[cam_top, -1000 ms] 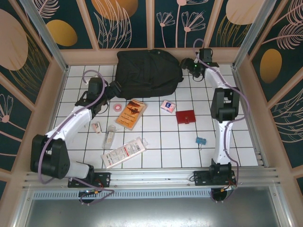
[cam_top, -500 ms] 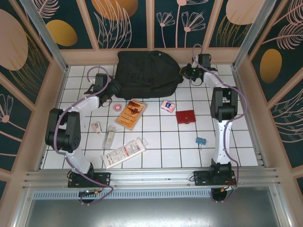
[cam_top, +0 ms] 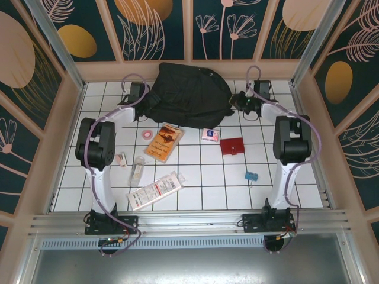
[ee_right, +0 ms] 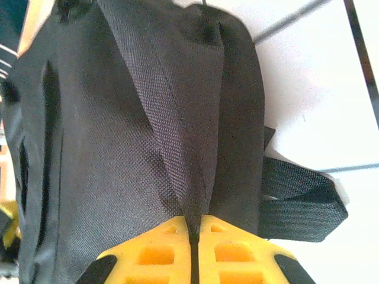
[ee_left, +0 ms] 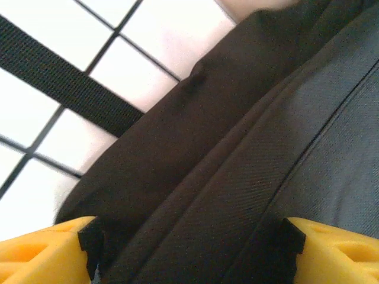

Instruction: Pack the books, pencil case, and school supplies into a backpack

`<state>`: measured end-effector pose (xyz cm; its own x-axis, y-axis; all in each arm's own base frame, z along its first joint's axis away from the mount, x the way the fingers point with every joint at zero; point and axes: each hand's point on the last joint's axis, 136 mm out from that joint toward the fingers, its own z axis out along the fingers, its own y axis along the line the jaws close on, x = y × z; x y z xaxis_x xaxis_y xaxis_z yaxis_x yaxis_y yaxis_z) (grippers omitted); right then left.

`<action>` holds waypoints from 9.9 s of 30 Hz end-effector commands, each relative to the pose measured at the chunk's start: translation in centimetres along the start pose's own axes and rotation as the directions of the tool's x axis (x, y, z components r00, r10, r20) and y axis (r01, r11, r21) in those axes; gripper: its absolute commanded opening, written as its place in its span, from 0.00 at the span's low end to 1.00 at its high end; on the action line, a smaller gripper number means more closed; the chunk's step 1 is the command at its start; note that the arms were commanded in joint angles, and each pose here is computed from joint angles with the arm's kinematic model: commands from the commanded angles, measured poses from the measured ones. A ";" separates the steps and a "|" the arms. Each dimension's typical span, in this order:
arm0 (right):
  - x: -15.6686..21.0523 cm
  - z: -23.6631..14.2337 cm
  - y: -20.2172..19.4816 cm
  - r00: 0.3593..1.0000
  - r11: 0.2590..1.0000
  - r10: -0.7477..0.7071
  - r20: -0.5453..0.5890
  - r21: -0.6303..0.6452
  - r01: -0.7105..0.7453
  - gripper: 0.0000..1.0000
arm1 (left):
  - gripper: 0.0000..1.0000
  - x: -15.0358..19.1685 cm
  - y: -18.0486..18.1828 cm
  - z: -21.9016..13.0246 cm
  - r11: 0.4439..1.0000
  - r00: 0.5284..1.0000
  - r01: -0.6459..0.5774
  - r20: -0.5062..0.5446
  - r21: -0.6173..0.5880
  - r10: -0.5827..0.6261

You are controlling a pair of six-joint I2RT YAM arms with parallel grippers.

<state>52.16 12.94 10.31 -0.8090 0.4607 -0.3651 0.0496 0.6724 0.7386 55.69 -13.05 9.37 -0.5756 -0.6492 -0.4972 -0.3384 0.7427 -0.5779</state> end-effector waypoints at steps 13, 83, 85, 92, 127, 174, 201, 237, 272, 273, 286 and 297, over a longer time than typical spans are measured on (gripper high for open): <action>17.2 -2.8 9.5 0.994 0.988 -0.052 -0.099 -0.147 0.037 0.29 | 0.87 -0.6 -12.9 0.9 0.948 0.969 -0.246 0.035 0.200 0.244; 14.2 -0.6 8.5 0.973 0.971 -0.119 -0.199 -0.228 0.072 0.28 | 0.65 16.4 -16.2 -10.2 0.836 0.819 -0.379 -0.277 0.397 0.503; 14.6 -0.5 8.5 0.967 0.968 -0.140 -0.212 -0.235 0.089 0.31 | 0.65 16.4 -16.1 -10.2 0.835 0.819 -0.382 -0.275 0.395 0.504; 15.9 0.2 9.2 0.935 0.952 -0.236 -0.265 -0.256 0.167 0.46 | 0.66 15.9 -15.7 -10.4 0.840 0.826 -0.390 -0.260 0.377 0.500; 12.9 0.2 8.6 0.966 0.990 -0.085 -0.242 -0.134 0.053 0.41 | 0.36 21.4 -12.9 -10.5 0.819 0.715 -0.430 -0.412 0.379 0.566; 16.9 -2.8 7.1 0.981 0.994 0.061 -0.186 -0.073 -0.076 0.38 | 0.40 26.7 -7.8 -16.1 0.810 0.719 -0.171 -0.491 0.560 0.492; 15.8 -1.4 9.2 0.992 0.946 0.062 -0.107 -0.309 -0.093 0.00 | 0.38 27.0 -6.8 -16.3 0.824 0.727 -0.153 -0.503 0.546 0.468; 19.2 -5.2 16.8 0.981 0.724 -0.134 -0.140 -0.689 0.000 0.00 | 0.37 21.8 -8.9 -14.5 0.805 0.736 -0.377 -0.379 0.457 0.560; 16.7 -5.5 12.2 1.000 0.863 0.013 -0.026 -0.504 -0.024 0.43 | 0.00 22.3 -7.8 -13.0 0.823 0.767 -0.356 -0.364 0.442 0.528; 16.5 -5.5 12.0 0.999 0.866 0.023 -0.024 -0.500 -0.032 0.43 | 0.00 22.4 -7.8 -13.0 0.823 0.767 -0.356 -0.363 0.443 0.528; 16.4 -2.4 10.0 0.994 0.922 0.049 -0.096 -0.379 -0.082 0.39 | 0.00 22.9 -7.0 -13.3 0.830 0.774 -0.333 -0.373 0.448 0.512; 16.6 -0.7 8.5 0.991 0.944 0.055 -0.121 -0.318 -0.091 0.42 | 0.00 22.8 -7.2 -13.4 0.826 0.771 -0.337 -0.371 0.451 0.517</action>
<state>38.54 25.91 12.03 -0.8679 0.4328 -0.2439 -0.0744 0.3721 0.9252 35.14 -31.15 9.89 -0.9005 -0.0465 -0.4324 0.2458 0.7658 -0.5942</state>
